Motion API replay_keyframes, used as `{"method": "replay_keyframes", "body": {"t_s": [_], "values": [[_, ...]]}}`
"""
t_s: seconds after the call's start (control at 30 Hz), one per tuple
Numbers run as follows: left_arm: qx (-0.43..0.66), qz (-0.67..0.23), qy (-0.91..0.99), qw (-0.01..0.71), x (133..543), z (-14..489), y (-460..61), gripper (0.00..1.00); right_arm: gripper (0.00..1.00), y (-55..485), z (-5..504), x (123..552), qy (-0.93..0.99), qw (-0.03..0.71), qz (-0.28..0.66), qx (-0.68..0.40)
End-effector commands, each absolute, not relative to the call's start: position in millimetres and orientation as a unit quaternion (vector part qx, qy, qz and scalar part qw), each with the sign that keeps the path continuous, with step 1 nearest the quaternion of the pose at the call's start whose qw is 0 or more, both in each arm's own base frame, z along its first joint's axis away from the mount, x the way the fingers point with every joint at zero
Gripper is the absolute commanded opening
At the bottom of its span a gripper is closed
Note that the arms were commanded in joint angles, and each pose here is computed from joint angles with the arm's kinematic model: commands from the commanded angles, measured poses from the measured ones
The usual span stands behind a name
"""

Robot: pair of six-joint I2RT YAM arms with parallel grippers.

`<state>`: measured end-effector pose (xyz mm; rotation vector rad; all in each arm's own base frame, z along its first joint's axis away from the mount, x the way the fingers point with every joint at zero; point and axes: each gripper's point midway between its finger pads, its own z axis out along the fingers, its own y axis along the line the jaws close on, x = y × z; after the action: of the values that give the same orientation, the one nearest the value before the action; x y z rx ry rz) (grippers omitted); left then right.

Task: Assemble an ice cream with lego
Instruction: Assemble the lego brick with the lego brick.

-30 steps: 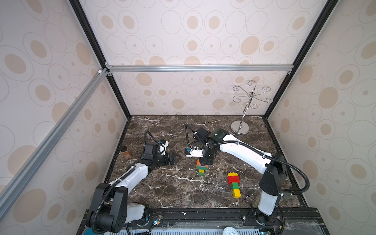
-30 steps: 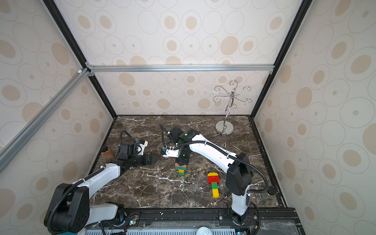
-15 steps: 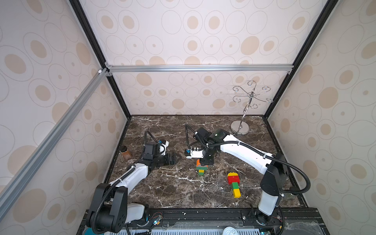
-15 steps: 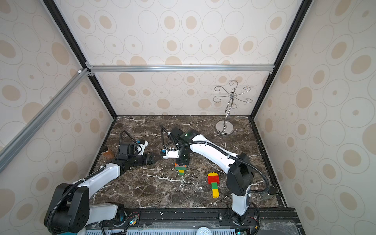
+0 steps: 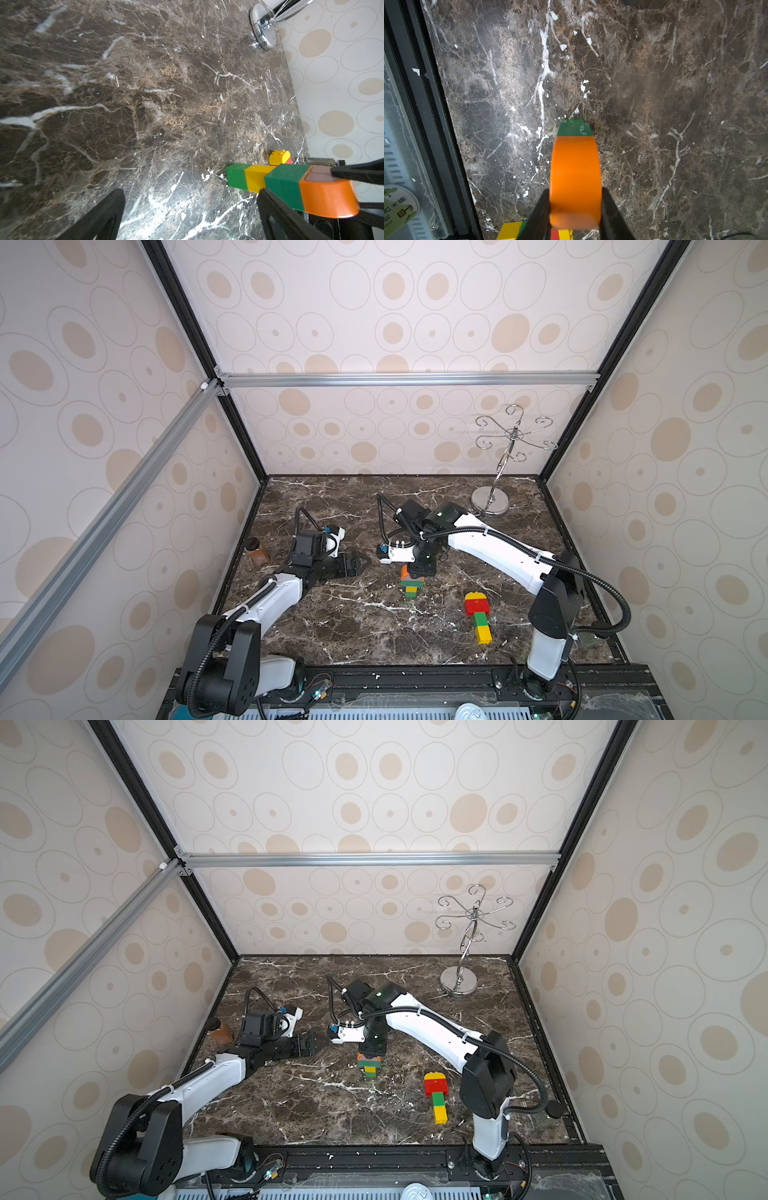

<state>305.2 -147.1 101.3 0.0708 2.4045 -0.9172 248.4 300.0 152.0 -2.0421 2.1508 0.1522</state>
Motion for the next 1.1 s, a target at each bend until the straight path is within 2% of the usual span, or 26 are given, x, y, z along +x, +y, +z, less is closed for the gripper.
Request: {"method": "replay_keyframes", "body": {"t_s": [0.0, 0.3, 0.47, 0.83, 1.07], "values": [[0.037, -0.337, 0.894, 0.294, 308.8, 107.3, -144.4, 1.00, 0.18, 272.5, 107.6, 225.0, 0.723, -0.028, 0.029, -0.690], [0.036, -0.335, 0.895, 0.293, 308.9, 106.0, -143.7, 1.00, 0.27, 273.2, 114.8, 224.4, 0.725, -0.012, 0.030, -0.688], [0.035, -0.335, 0.895, 0.293, 309.1, 105.9, -143.2, 1.00, 0.37, 273.4, 117.5, 224.8, 0.726, -0.004, 0.029, -0.687], [0.036, -0.334, 0.895, 0.294, 308.9, 106.9, -143.3, 1.00, 0.51, 275.3, 125.3, 234.4, 0.731, 0.030, 0.015, -0.682], [0.036, -0.335, 0.895, 0.294, 308.6, 107.2, -143.3, 1.00, 0.67, 276.4, 130.9, 241.3, 0.736, 0.058, 0.005, -0.675]]}}
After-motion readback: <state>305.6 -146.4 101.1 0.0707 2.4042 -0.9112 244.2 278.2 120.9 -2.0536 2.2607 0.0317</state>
